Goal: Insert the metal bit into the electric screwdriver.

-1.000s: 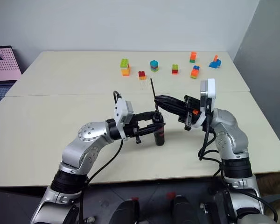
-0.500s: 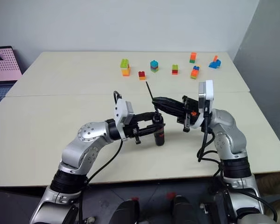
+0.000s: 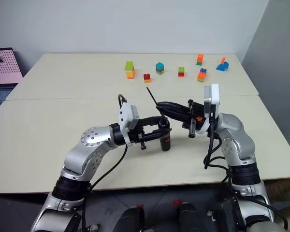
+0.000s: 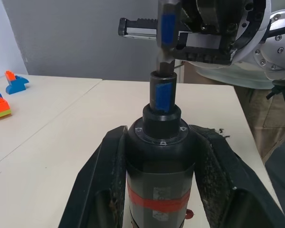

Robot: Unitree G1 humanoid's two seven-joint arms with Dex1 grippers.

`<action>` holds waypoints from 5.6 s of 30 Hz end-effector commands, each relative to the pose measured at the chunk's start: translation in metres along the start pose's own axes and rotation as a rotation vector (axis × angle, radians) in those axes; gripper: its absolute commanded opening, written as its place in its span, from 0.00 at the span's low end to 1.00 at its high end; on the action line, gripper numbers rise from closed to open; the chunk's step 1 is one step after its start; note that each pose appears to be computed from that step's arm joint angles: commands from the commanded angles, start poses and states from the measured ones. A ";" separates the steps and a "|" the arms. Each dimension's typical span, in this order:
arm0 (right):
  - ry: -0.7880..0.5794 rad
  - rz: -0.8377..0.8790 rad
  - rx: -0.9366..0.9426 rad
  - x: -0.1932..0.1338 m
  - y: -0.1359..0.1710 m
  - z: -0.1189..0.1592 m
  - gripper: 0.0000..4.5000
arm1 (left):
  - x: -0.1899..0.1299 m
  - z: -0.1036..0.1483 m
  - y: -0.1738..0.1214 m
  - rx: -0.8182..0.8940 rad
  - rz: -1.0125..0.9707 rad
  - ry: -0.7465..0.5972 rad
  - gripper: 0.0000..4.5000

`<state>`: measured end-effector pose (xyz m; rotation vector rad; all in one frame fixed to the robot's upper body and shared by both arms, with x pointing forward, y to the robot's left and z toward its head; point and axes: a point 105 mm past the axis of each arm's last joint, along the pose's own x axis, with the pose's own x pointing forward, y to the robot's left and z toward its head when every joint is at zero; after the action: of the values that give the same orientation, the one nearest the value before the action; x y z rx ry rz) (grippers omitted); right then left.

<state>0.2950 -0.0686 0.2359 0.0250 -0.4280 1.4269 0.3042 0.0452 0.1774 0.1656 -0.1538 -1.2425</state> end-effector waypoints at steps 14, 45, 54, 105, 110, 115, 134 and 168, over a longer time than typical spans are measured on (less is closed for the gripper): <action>-0.043 -0.024 -0.027 -0.001 -0.004 0.020 0.00 | -0.005 -0.013 -0.001 -0.022 0.004 0.052 0.36; -0.048 -0.007 0.005 0.003 0.004 0.009 0.00 | -0.008 -0.018 -0.001 -0.030 0.003 0.072 0.36; -0.012 0.004 0.013 0.000 0.007 0.003 0.00 | -0.008 -0.019 -0.001 -0.028 -0.002 0.074 0.36; 0.503 0.400 0.085 0.012 -0.008 0.019 0.00 | -0.008 -0.021 -0.004 -0.010 -0.036 0.095 0.36; 0.545 0.413 0.104 0.009 -0.008 0.014 0.00 | -0.008 -0.021 -0.004 -0.009 -0.034 0.097 0.36; 0.550 0.412 0.111 0.009 -0.008 0.011 0.00 | -0.008 -0.021 -0.003 -0.010 -0.033 0.098 0.36; 0.517 0.295 0.175 -0.003 -0.011 0.007 0.00 | -0.007 -0.018 0.007 -0.035 0.022 0.080 0.36; 0.434 0.201 0.250 -0.001 -0.006 0.000 0.00 | -0.009 -0.020 0.013 -0.052 0.052 0.071 0.36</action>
<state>0.3095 -0.0758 0.2412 -0.0960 0.0970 1.5820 0.3070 0.0474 0.1750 0.1575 -0.1378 -1.2548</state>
